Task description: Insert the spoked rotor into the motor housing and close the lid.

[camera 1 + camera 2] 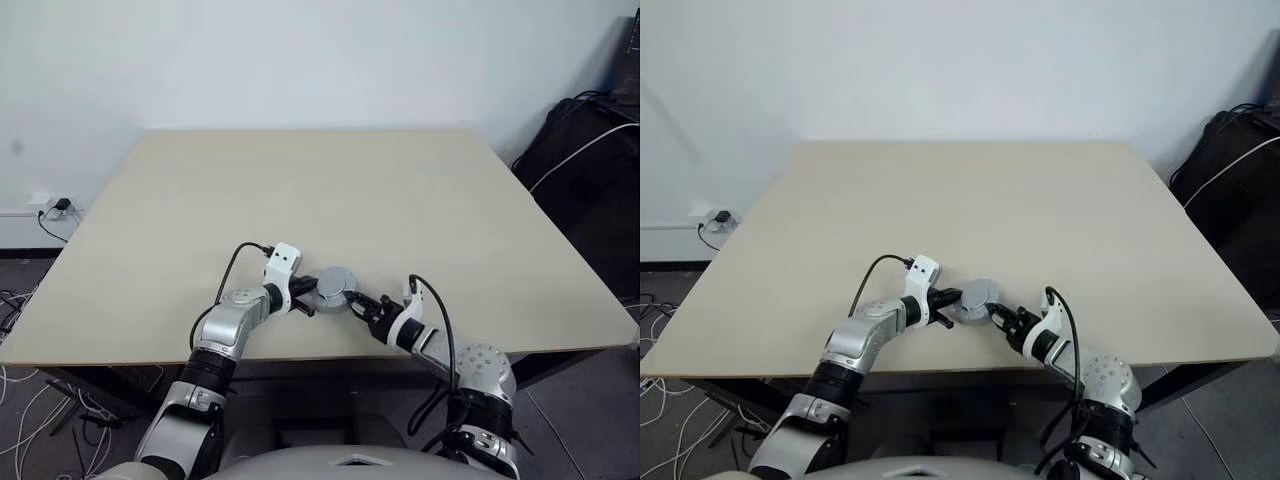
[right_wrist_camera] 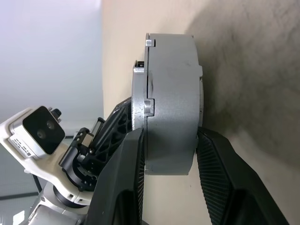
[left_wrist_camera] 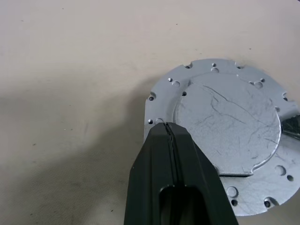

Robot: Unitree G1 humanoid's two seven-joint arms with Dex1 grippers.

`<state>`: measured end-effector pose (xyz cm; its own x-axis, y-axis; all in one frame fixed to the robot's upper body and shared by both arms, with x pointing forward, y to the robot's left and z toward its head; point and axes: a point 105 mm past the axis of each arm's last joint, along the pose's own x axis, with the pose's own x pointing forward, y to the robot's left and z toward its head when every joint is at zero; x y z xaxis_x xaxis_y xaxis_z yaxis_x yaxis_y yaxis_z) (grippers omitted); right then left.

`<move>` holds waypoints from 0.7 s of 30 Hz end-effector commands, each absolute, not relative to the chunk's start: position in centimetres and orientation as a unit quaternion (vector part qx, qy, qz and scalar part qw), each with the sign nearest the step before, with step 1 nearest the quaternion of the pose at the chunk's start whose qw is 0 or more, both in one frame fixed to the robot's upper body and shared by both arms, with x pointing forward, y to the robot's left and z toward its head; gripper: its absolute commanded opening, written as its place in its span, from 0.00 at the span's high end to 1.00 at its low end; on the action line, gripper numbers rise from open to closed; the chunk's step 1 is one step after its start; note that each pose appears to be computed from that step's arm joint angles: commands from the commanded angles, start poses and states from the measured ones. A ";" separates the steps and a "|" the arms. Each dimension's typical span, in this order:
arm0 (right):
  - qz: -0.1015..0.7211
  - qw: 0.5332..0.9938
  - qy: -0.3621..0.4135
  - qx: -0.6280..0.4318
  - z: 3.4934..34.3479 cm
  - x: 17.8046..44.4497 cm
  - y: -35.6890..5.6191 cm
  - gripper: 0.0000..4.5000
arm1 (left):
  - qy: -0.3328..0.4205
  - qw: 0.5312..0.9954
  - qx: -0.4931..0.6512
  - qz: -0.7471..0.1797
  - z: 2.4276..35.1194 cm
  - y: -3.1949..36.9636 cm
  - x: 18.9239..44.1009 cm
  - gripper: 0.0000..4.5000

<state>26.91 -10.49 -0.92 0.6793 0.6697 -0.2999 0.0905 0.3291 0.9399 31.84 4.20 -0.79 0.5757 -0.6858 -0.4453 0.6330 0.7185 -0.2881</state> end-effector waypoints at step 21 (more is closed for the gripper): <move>0.249 0.712 0.293 0.587 2.6 27.4 -8.6 0.72 | 0.075 0.929 -0.304 -0.194 5.4 10.3 30.6 1.00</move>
